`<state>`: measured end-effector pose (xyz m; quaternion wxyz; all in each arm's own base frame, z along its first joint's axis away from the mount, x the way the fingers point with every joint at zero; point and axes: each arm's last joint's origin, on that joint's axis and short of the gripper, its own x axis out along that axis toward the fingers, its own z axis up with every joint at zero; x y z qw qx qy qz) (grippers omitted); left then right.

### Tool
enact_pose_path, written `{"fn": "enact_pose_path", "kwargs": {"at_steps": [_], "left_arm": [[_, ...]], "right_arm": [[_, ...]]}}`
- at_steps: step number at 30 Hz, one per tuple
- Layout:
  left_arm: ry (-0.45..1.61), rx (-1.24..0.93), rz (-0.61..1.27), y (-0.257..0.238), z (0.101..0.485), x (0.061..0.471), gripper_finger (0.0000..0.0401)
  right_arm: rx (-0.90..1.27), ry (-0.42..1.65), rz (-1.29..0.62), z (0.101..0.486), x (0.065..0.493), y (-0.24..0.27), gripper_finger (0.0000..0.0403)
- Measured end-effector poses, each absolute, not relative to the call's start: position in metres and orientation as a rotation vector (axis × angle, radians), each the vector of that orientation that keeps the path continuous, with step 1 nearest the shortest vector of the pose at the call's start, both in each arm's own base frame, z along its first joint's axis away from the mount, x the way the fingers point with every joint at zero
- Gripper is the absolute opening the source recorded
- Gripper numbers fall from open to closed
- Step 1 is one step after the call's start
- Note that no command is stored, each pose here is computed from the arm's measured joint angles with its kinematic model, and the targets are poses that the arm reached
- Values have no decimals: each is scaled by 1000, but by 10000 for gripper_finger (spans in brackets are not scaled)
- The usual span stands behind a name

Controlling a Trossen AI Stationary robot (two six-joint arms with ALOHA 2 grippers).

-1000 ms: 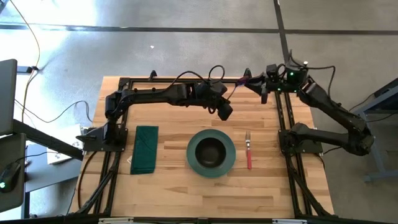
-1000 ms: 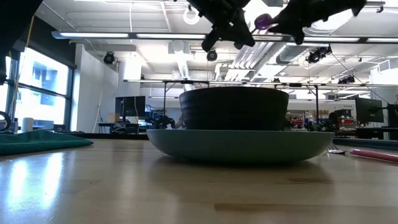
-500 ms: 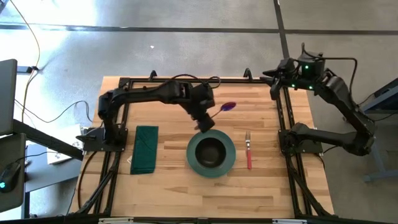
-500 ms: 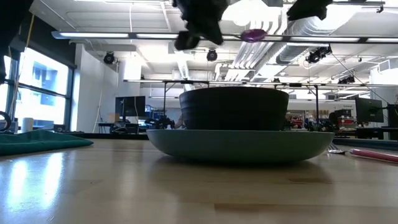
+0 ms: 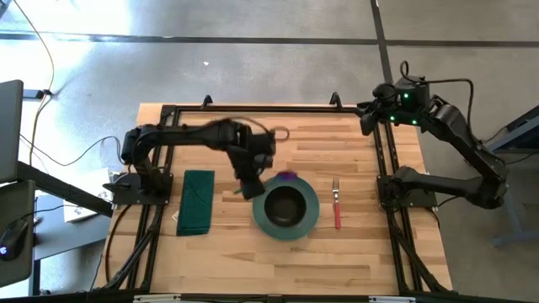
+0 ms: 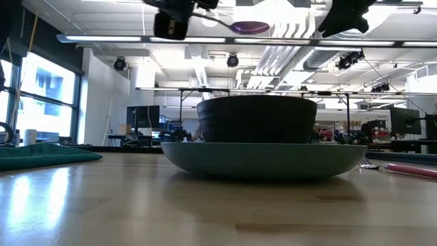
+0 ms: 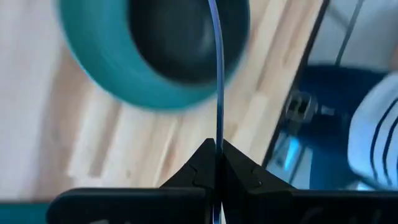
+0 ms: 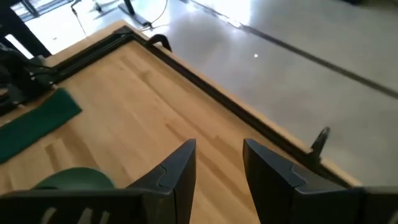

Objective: Set table place
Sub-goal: Put the blue spoon into the black bowl

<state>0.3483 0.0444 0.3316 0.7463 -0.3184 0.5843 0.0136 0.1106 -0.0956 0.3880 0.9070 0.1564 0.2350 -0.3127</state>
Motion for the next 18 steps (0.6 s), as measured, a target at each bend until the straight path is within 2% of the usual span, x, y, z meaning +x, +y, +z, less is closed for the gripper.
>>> {"fn": "enact_pose_path", "kwargs": {"at_steps": [8,14,18], "left_arm": [[1436,-673,-184,5,294,345,0],[1377,-831,-316,7,266,352,0],[1355,-998,-319,21,251,352,0]], "right_arm": [[399,480,-613,387,121,-81,124],[411,490,-547,387,127,-70,124],[395,517,-505,385,129,-64,124]]}}
